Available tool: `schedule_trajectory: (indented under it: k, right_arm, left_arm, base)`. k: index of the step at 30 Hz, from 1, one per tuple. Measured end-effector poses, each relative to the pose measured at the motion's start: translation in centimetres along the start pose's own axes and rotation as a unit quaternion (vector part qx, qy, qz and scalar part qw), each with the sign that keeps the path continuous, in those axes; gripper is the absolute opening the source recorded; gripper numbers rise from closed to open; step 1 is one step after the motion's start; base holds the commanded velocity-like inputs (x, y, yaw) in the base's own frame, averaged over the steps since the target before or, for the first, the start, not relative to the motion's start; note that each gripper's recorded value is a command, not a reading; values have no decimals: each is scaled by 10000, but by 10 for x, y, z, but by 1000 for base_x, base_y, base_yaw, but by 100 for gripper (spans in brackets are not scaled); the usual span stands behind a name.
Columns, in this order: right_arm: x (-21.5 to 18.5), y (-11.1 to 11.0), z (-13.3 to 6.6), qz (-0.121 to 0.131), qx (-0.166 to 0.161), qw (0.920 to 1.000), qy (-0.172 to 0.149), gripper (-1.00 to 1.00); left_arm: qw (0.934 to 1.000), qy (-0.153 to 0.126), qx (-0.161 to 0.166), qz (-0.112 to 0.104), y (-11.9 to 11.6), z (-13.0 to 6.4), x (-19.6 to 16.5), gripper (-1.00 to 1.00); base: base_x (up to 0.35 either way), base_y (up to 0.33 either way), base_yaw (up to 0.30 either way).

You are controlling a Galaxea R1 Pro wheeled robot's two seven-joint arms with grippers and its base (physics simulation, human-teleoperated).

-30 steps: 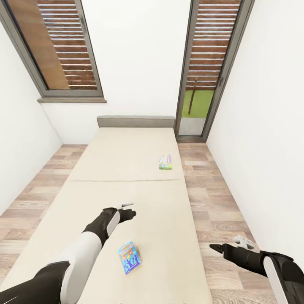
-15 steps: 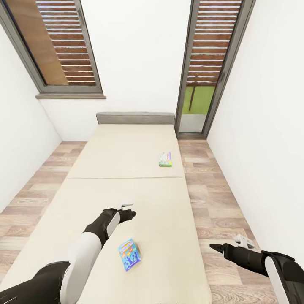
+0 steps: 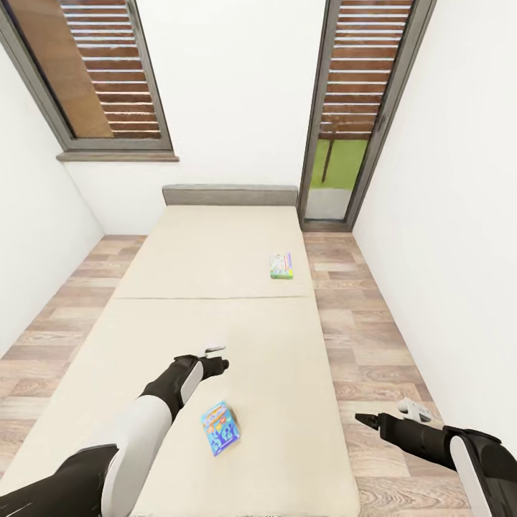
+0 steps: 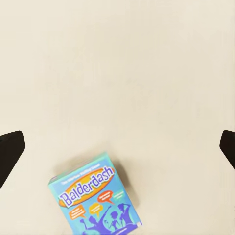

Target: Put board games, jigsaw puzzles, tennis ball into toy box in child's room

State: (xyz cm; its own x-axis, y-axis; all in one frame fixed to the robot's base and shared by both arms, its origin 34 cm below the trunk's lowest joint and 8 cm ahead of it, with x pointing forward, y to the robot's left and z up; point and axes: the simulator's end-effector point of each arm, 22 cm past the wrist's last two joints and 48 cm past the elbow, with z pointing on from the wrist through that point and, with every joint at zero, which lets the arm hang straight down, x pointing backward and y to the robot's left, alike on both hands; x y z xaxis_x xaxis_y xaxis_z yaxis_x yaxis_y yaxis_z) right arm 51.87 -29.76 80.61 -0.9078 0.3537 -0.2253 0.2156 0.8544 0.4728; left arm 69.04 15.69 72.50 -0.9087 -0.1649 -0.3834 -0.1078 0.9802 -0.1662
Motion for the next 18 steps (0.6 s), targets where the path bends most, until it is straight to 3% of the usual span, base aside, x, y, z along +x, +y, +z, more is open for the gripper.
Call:
schedule_trajectory:
  k: [9,18]
  right_arm:
    - [4,-4,4,31,22,10000,63,100]
    - [9,-7,8,60,43,9999,131,100]
  left_arm:
    - [10000,79,-21,-1,2,6,9,100]
    - [9999,-105,-36,-26,4,13,8,100]
  base:
    - [0,0,0]
    - [0,0,0]
